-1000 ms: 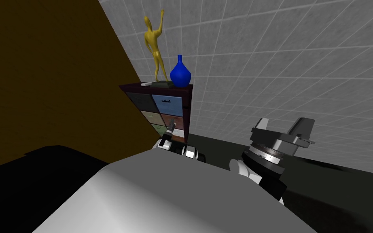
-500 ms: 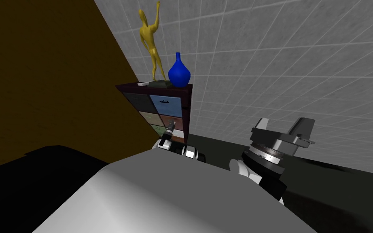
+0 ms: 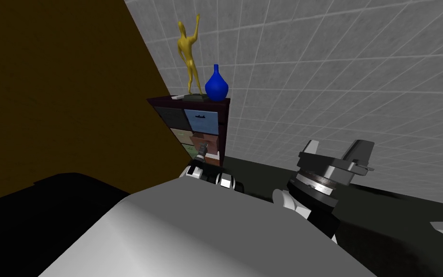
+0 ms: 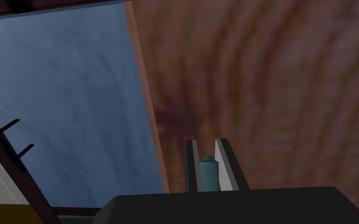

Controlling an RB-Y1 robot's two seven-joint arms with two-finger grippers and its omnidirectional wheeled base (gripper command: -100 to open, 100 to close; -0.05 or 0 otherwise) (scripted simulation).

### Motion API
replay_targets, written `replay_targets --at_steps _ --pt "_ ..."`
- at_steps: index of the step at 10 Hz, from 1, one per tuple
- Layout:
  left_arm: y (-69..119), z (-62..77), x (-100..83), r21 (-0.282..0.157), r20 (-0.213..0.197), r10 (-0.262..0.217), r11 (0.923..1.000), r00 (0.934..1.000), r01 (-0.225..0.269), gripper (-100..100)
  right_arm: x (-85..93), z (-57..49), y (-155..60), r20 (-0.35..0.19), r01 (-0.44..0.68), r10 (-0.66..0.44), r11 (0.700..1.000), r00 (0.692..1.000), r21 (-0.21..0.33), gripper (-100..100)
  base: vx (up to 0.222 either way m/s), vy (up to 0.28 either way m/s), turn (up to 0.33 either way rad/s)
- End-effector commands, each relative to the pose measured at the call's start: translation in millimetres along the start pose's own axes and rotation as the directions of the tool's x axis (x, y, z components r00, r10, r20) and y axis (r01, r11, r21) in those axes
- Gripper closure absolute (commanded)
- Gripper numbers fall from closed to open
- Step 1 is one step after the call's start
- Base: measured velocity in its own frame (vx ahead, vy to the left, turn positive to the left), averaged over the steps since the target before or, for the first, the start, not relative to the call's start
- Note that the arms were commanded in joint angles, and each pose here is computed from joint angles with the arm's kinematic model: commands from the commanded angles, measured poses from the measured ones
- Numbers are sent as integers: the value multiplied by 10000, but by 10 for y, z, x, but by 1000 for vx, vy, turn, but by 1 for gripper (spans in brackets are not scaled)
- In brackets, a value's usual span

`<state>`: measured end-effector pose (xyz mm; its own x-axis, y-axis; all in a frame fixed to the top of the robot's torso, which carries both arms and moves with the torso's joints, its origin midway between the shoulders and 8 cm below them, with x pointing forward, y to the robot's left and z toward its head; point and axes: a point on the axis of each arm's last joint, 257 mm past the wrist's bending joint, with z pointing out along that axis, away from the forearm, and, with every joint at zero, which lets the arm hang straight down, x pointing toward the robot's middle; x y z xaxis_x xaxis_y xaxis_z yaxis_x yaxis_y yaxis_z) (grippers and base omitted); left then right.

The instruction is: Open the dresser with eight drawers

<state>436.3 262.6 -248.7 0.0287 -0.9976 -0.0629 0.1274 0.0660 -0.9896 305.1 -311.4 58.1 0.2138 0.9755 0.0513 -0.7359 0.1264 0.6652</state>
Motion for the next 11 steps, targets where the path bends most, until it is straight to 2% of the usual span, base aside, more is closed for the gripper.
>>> replay_targets --at_steps 1,3,4,11 --pt "-11 -52 9 -10 -39 -8 10000 10000 8 100 0 0 0 0 1 -1 10000 10000 2 0 -129 -12 23" --pt "-50 -75 17 70 -73 -9 10000 10000 9 100 0 0 0 0 1 -1 10000 10000 0 0 -184 5 12" --pt "-77 -88 -16 -117 -14 -14 9999 10000 14 -100 0 0 0 0 1 -1 10000 10000 0 0 -80 2 -13" --pt "-470 -92 -96 -88 60 -41 10000 10000 42 -100 -1 -1 0 0 3 -3 10000 10000 2 0 18 -3 -11"
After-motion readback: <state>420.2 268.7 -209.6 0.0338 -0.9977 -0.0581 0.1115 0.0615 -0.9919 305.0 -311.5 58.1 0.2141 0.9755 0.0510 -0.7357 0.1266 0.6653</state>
